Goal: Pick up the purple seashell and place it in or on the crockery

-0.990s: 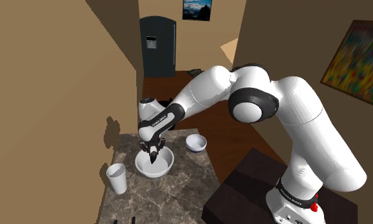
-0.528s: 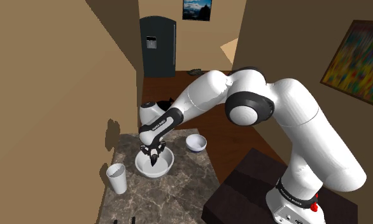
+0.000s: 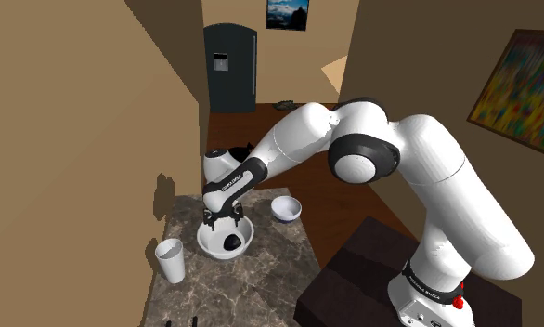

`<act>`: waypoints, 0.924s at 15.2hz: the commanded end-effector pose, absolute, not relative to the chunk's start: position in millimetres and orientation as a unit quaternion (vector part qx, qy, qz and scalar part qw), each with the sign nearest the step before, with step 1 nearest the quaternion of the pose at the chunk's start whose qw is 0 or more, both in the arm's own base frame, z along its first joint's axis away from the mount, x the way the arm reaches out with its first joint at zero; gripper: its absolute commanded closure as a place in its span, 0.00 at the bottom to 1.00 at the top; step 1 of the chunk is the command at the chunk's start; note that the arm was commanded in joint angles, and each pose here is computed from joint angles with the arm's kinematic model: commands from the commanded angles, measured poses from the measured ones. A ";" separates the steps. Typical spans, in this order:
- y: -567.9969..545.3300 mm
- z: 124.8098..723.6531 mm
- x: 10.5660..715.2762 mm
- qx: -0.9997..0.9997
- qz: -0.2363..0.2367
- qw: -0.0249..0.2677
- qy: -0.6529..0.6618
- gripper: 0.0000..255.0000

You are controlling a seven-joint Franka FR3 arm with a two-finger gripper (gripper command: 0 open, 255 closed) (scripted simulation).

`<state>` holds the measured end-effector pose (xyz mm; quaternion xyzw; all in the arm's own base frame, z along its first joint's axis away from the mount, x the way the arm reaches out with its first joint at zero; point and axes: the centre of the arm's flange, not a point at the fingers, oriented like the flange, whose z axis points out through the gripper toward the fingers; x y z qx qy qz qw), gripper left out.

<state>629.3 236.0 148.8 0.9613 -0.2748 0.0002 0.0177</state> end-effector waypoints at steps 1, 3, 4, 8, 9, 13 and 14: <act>236.0 148.8 629.3 0.961 0.000 0.018 -0.275 0.00; 236.4 162.0 629.4 0.961 0.000 0.018 -0.275 0.00; 236.9 175.2 629.6 0.961 0.000 0.018 -0.275 0.00; 237.6 198.8 629.7 0.961 0.000 0.018 -0.275 0.00; 237.7 198.8 629.8 0.961 0.000 0.018 -0.275 0.00; 237.7 198.8 629.8 0.961 0.000 0.018 -0.275 0.00; 237.7 198.8 629.8 0.961 0.000 0.018 -0.275 0.00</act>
